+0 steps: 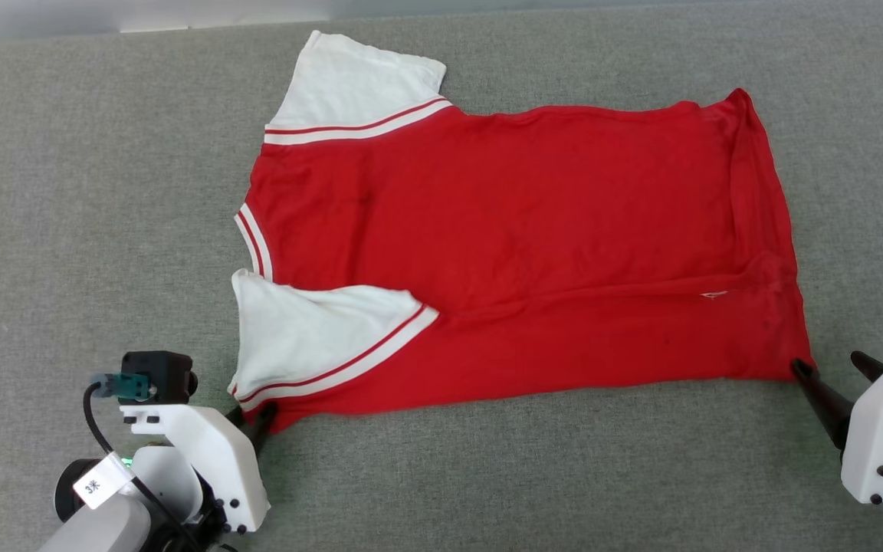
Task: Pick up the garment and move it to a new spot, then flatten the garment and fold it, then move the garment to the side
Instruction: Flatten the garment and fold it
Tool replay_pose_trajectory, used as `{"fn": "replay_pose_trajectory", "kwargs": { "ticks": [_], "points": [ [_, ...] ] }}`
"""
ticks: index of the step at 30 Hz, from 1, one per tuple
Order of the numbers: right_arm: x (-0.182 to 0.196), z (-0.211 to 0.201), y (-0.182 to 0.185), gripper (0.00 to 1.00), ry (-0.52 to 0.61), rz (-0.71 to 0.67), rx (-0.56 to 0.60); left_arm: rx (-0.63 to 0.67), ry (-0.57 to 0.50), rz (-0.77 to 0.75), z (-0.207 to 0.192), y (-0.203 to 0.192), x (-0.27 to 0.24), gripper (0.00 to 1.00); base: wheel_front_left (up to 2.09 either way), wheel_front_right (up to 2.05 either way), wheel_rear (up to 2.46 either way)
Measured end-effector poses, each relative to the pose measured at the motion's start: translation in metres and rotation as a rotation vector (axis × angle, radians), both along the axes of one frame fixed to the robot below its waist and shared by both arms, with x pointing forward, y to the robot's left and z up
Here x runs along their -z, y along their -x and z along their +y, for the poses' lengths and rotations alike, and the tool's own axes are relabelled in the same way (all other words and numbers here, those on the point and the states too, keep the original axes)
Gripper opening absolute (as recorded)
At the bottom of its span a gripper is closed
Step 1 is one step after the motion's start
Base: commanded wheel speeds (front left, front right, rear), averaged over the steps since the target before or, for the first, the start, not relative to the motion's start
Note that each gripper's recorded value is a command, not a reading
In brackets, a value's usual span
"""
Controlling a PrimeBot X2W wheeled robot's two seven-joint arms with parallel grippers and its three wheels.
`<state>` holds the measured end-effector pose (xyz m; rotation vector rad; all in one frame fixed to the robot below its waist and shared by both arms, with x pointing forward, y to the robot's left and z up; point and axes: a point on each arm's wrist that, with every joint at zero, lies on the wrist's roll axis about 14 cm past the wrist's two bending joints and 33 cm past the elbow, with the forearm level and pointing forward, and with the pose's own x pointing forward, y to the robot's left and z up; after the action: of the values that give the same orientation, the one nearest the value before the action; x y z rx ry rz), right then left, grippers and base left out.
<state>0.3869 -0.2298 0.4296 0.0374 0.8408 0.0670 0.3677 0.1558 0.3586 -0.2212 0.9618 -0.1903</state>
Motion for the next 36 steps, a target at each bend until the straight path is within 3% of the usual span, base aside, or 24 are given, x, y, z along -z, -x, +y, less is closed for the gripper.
{"fn": "replay_pose_trajectory", "kwargs": {
  "ticks": [8,19,35,36],
  "points": [
    [-0.006,-0.003,-0.005,1.00,0.030,-0.019,-0.013,0.012,0.014,-0.053,-0.003,-0.001,-0.008,0.00,0.00,0.00,0.00],
    [0.022,0.000,-0.013,1.00,0.093,0.091,-0.068,0.053,0.036,-0.235,-0.012,-0.011,-0.063,0.00,0.00,0.00,0.00],
    [0.074,0.012,-0.013,1.00,0.078,0.266,-0.102,0.074,0.041,-0.223,-0.015,-0.007,-0.067,0.00,0.00,0.00,0.00],
    [0.076,0.012,-0.012,0.85,0.080,0.275,-0.107,0.073,0.041,-0.221,-0.015,-0.007,-0.066,0.00,0.00,0.00,0.00]
  ]
}}
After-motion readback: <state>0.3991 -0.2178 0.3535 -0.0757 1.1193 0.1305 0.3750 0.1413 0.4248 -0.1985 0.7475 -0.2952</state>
